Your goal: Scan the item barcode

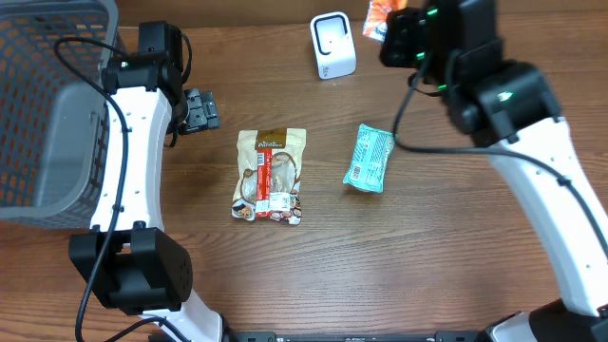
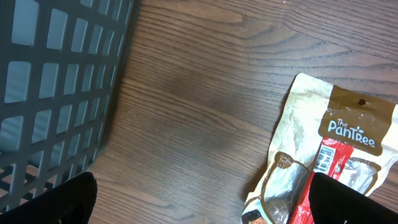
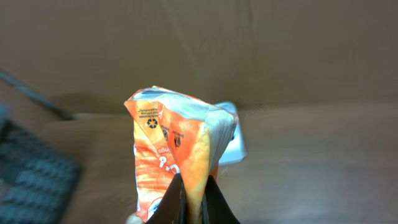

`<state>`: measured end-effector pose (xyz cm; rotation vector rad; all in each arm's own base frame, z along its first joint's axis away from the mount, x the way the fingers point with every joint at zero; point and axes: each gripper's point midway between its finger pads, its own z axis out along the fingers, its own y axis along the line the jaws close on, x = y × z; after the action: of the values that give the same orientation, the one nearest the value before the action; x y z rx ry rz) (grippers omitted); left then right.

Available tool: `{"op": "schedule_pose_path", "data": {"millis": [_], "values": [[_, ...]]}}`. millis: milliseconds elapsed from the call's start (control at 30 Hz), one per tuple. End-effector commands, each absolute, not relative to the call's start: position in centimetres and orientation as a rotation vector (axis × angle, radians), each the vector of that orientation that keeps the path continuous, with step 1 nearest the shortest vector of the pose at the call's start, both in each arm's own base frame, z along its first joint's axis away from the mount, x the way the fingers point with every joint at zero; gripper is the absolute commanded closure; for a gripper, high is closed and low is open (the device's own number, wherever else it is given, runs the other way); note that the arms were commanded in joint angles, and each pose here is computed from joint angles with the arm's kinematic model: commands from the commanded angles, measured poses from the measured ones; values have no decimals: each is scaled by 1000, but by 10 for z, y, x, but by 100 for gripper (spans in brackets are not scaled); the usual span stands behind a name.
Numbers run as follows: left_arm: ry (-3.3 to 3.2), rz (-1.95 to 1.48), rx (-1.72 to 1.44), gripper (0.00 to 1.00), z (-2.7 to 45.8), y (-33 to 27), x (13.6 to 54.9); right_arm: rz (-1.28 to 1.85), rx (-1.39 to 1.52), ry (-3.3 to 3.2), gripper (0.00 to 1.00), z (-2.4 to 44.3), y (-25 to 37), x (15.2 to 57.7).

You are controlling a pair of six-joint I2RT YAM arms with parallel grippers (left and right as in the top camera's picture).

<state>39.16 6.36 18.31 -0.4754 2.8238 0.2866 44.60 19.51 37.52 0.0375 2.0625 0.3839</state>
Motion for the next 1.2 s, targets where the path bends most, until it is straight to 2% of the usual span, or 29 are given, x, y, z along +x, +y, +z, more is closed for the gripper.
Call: {"op": "schedule_pose_path", "data": {"millis": [0, 233, 400, 733, 900, 1167], "values": [[2804, 301, -467, 0, 189, 63, 395, 4, -20, 1966, 96, 383, 184, 456], [2804, 301, -467, 0, 189, 63, 395, -383, -379, 1880, 96, 354, 228, 480], [2804, 301, -467, 1, 189, 63, 394, -510, -464, 1860, 96, 323, 239, 506], [2804, 301, -467, 1, 189, 63, 394, -493, -519, 1843, 96, 266, 261, 549], [2804, 301, -467, 0, 189, 63, 395, -483, -464, 1807, 96, 257, 260, 568], [2804, 301, -467, 1, 189, 63, 395, -407, -539, 1793, 96, 230, 264, 591]]}}
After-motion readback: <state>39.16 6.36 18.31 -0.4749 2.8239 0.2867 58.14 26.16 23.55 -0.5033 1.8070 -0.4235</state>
